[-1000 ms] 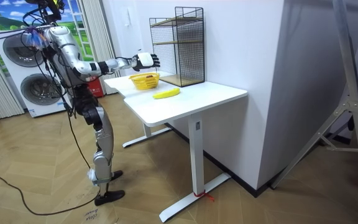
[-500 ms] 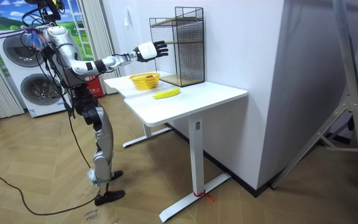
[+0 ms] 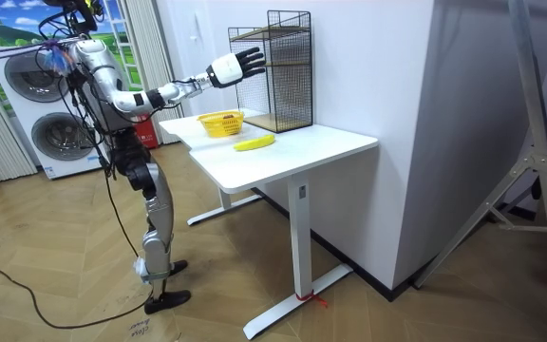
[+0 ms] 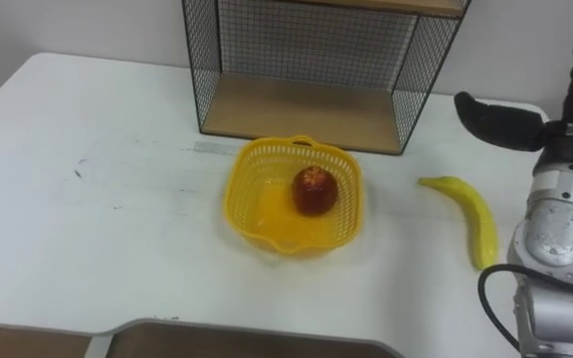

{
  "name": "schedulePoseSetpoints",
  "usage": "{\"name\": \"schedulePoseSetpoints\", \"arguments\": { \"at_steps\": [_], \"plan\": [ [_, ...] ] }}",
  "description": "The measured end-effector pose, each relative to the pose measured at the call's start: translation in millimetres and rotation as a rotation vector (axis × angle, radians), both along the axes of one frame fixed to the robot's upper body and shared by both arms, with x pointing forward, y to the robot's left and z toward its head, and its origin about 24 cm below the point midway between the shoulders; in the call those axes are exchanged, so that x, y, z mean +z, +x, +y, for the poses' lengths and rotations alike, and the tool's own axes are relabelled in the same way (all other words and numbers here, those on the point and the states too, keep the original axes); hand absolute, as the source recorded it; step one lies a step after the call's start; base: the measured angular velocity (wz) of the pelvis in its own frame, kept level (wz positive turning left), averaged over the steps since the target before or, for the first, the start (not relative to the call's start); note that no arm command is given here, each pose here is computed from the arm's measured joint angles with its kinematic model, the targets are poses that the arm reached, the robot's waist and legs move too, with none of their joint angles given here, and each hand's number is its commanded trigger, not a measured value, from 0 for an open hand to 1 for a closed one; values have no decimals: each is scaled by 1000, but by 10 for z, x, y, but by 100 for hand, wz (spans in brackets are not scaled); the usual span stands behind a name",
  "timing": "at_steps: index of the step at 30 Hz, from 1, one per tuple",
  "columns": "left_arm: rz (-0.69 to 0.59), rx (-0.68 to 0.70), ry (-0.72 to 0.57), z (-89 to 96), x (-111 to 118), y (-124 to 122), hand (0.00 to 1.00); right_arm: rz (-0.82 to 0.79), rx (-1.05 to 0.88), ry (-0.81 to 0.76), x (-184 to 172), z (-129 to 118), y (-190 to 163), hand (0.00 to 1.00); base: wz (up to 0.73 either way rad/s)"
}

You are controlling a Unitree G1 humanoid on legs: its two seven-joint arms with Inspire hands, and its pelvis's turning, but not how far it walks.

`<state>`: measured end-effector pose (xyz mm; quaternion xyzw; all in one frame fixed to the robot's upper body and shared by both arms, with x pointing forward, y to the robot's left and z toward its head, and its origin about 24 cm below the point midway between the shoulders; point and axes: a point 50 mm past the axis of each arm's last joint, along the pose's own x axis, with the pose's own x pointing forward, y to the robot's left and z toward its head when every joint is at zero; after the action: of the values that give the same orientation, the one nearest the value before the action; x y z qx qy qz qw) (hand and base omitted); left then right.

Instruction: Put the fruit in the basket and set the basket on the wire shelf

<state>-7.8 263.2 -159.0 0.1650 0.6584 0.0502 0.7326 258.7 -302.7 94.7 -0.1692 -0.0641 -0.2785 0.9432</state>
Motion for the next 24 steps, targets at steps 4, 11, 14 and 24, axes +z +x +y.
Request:
{"name": "schedulePoseSetpoints", "arguments": {
  "at_steps": [4,11,14,24],
  "plan": [
    [9,3,4,4,2,4,0,70,-37,18,-121,-88,-17,0,0],
    [31,12,16,34,12,8,0,207,-53,64,-344,-191,-26,0,5],
    [41,33,22,55,18,-7,0,252,-35,76,-387,-206,-17,0,2],
    [42,28,37,110,38,11,0,403,59,106,-547,-263,92,0,2]
  ]
}}
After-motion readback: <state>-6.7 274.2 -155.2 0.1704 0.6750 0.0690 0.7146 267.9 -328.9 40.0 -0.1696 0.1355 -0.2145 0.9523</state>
